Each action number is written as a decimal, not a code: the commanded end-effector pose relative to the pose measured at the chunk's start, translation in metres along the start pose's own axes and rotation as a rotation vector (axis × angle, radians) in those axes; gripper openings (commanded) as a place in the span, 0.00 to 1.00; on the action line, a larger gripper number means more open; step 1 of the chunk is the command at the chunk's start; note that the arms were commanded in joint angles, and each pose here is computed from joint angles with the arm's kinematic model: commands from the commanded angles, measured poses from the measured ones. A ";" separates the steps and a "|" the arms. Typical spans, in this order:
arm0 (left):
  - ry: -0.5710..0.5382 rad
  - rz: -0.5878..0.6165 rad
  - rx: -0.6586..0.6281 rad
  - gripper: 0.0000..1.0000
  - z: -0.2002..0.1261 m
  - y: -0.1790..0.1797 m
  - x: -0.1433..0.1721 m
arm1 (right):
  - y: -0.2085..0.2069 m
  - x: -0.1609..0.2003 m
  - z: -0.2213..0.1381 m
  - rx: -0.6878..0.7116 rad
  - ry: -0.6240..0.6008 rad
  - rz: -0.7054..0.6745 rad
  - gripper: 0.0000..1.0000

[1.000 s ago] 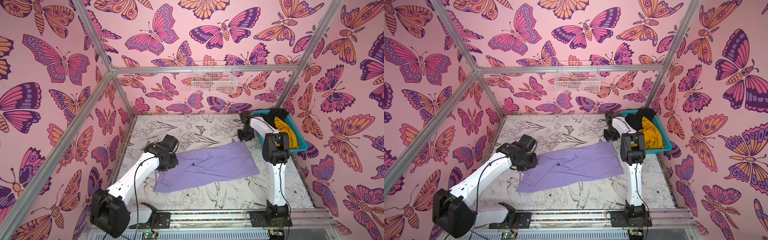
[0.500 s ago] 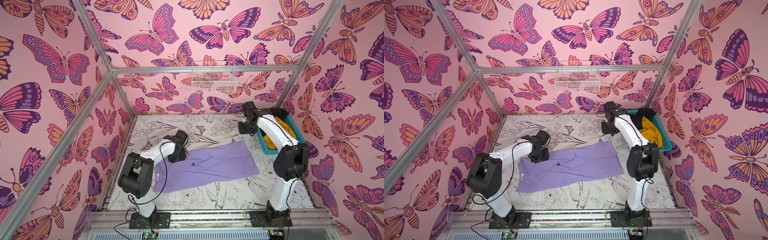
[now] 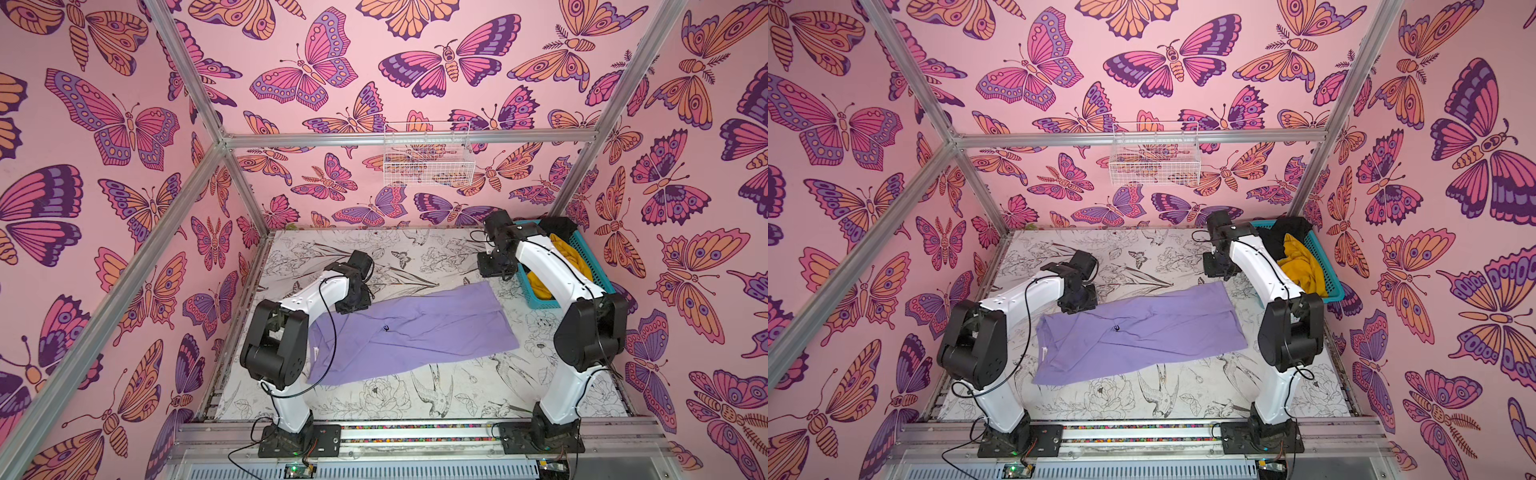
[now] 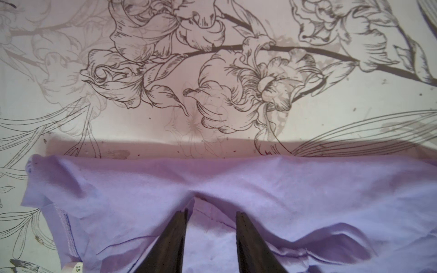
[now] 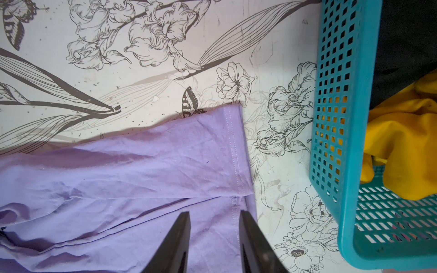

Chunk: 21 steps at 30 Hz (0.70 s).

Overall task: Fold and stack t-shirts
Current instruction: Smooth out the T-shirt at the center of the board.

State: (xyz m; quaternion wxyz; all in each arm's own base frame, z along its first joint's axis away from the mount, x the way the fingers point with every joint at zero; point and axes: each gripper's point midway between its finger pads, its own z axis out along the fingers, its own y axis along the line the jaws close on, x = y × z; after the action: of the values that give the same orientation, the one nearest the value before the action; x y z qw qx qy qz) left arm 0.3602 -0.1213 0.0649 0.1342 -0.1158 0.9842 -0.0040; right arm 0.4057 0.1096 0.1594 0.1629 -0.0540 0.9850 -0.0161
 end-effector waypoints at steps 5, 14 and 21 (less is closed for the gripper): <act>0.050 -0.006 0.000 0.39 0.011 0.007 0.003 | -0.009 0.004 -0.014 0.036 -0.007 0.001 0.40; 0.087 -0.028 0.038 0.35 0.017 0.005 0.015 | -0.011 0.003 -0.016 0.052 -0.007 -0.007 0.39; 0.096 -0.038 0.054 0.24 0.016 0.002 0.016 | -0.016 0.001 -0.018 0.071 -0.003 -0.010 0.39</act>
State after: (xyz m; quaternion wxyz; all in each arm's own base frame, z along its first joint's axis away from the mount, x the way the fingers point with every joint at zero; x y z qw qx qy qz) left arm 0.3536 -0.1246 0.0503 0.1022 -0.1227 0.9865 -0.0370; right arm 0.4008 0.0998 0.1594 0.1536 -0.0524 0.9858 -0.0422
